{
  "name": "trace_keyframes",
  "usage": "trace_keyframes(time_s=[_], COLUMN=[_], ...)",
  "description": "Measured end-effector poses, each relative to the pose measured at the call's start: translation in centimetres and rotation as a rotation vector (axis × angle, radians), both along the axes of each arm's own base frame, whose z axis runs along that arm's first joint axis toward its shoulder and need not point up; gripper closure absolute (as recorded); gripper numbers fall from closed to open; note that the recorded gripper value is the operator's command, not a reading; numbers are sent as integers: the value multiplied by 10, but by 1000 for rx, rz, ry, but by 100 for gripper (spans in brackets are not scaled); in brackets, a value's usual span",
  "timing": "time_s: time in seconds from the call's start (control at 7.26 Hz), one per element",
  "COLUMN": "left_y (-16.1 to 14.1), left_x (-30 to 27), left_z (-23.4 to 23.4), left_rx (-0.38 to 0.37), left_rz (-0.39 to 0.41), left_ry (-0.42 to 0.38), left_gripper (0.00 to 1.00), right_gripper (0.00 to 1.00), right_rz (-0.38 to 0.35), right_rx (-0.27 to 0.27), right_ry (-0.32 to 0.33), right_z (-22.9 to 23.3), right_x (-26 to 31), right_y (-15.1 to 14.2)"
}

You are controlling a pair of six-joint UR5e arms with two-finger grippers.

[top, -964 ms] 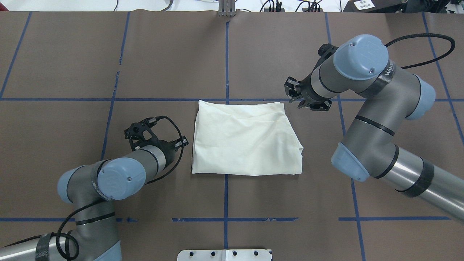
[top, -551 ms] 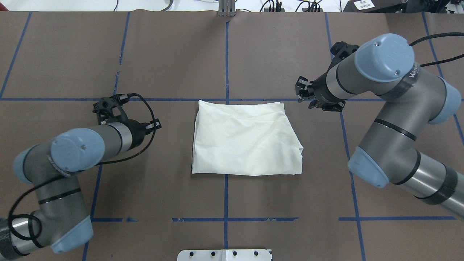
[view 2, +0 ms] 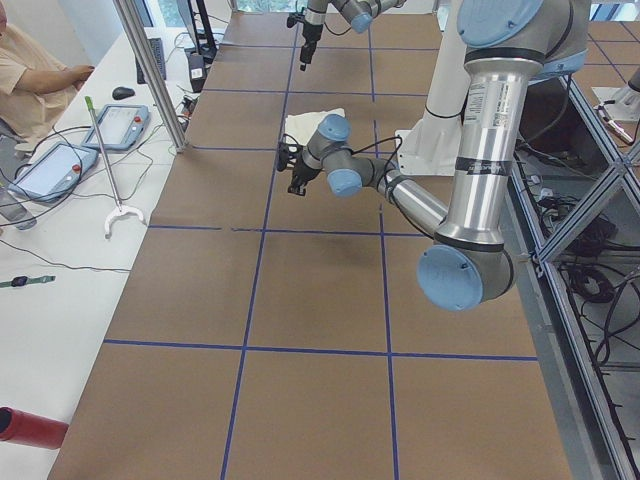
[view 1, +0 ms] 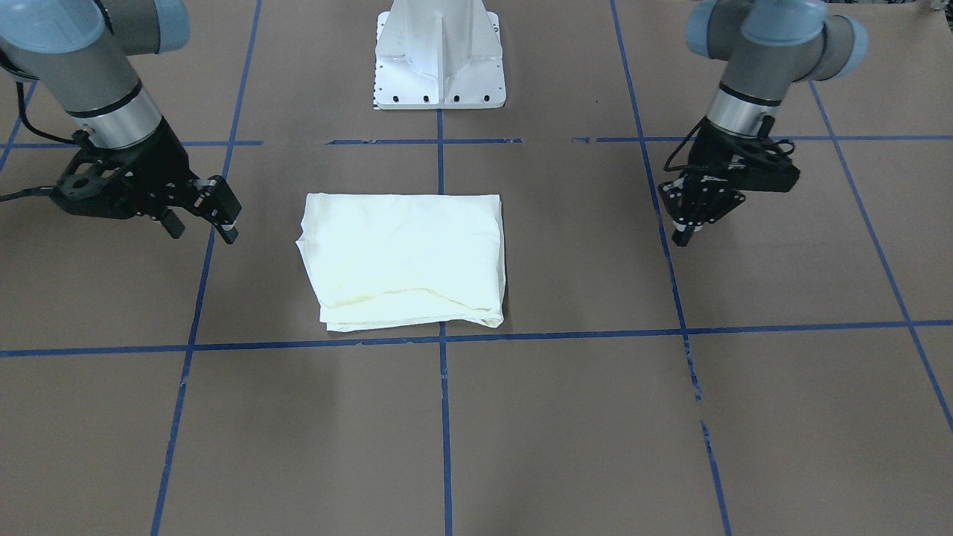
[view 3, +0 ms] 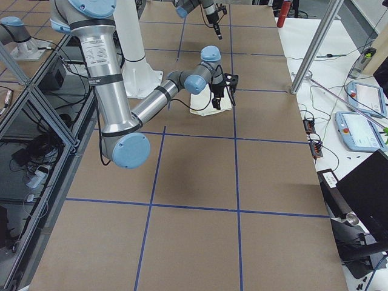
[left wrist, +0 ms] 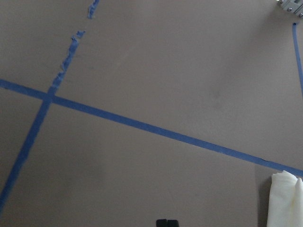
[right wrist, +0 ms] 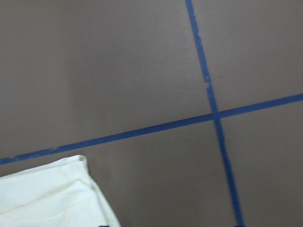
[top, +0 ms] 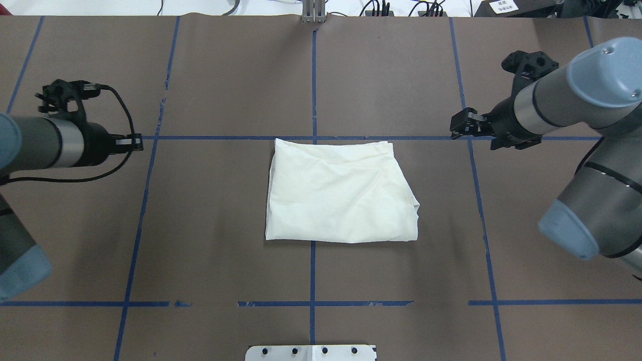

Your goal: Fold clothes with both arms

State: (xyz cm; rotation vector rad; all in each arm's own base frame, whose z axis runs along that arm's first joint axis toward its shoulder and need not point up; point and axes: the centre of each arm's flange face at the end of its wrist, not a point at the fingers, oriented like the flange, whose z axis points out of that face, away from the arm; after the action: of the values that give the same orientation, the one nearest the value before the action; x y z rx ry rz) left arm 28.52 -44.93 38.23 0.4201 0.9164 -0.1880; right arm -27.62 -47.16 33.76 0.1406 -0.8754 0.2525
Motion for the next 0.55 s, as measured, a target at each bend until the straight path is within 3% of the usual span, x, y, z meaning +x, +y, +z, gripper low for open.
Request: trace_keyframes(time_s=[0.14,0.28,0.55], left_y=[-10,-17,-20], left_x=[-48,-98,-189], left_z=[24,48,97], left_rx=[61,111,159], left_rz=[75,143,239], left_ry=[-71,-125,-180], left_gripper=[33,0,0], right_gripper=[0,0,0], right_rz=[-77,-148,-283], right_rx=[64,117,192], right_ry=[49,93,179], right_z=[31,65,133], right_x=[41,86,179], right_y=[-9,-18,-38])
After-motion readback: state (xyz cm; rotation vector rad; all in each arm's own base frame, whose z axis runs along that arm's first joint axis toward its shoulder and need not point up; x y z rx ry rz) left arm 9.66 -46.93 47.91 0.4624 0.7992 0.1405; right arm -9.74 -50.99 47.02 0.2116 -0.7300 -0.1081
